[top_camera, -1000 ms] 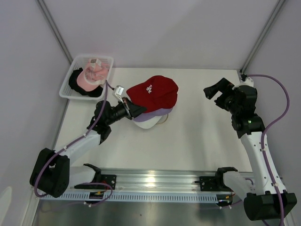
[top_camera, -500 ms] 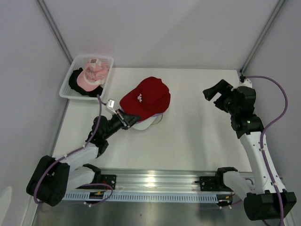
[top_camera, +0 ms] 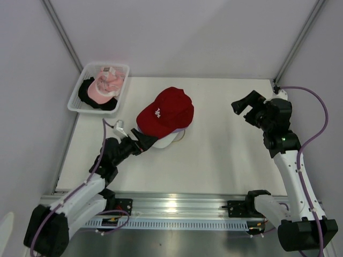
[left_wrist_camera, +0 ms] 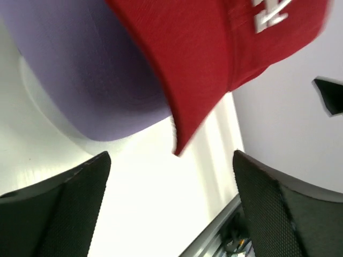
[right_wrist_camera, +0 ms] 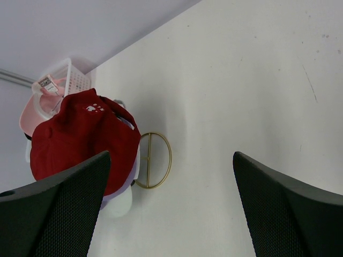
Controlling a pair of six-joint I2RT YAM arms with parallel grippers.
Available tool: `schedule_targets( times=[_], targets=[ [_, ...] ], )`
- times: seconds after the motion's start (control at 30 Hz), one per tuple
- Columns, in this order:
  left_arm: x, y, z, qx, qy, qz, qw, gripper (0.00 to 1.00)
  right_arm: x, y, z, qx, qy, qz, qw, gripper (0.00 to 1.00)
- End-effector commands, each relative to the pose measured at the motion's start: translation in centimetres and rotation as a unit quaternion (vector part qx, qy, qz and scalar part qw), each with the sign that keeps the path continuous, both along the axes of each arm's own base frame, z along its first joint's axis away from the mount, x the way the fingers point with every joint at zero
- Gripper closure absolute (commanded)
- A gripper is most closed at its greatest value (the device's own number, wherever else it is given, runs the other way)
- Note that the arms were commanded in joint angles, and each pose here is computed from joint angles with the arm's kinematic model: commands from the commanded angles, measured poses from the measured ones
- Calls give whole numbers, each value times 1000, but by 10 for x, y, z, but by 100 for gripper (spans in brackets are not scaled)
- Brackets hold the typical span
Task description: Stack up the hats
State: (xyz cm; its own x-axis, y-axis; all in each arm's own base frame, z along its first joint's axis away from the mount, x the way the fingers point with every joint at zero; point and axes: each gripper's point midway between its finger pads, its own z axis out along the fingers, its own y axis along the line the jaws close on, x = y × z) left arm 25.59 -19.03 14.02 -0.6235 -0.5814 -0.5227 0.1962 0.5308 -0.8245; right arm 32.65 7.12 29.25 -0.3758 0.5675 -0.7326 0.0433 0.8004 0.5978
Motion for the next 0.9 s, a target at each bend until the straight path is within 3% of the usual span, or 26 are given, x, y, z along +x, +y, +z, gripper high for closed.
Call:
schedule_targets(
  times=[0.0,0.33,0.57,0.73,0.87],
  targets=[
    [0,33,12,70,-10,63,996,1,-4,1,5,0,-10,6,1000,1],
    [23,64,40,58,-51,87,993,1,-10,1,8,1,-17,9,1000,0],
    [48,43,62,23,-68,21,997,21,-14,-4,8,-4,-16,-3,1000,0],
    [42,49,80,31,-86,40,995,21,-16,-4,4,-4,-11,-5,1000,0],
    [33,58,88,53,-85,57,993,14,-15,-3,2,-4,-11,-3,1000,0]
  ],
)
